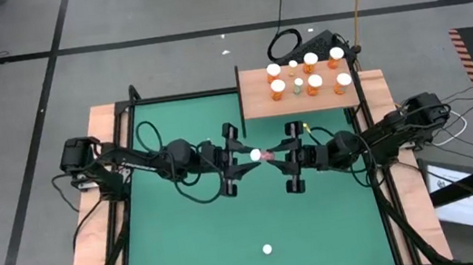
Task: Pick and place medicine bottles onto shelf by color
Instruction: Put the pink pill bottle on the shelf
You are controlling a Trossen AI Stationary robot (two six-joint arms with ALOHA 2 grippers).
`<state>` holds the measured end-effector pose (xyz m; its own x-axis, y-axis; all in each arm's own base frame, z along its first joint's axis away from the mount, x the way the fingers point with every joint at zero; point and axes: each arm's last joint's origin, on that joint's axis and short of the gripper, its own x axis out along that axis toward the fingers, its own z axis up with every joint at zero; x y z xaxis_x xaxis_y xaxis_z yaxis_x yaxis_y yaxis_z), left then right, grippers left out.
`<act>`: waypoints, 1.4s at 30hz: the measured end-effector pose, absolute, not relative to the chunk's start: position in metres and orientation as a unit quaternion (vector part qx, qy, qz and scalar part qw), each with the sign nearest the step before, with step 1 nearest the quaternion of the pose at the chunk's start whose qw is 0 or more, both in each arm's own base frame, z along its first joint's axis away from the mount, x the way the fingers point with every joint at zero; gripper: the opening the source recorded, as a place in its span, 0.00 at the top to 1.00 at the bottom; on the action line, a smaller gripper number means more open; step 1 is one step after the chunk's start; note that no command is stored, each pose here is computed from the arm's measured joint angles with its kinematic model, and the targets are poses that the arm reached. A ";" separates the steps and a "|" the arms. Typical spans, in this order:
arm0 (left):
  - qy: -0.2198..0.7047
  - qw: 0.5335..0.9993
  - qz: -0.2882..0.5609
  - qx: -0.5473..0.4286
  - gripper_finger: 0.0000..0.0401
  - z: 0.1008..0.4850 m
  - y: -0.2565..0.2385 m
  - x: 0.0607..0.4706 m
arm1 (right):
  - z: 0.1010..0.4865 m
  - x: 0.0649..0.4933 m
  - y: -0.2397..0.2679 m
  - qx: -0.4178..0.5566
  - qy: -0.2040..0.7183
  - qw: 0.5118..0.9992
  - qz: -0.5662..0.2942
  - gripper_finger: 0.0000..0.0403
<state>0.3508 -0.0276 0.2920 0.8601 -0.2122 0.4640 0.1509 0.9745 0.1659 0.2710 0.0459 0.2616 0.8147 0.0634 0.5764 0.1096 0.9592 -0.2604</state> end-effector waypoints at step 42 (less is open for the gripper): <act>-0.313 0.942 -0.113 0.043 0.63 0.265 -0.015 0.372 | 0.260 0.274 0.044 -0.156 -0.285 0.945 -0.029 0.78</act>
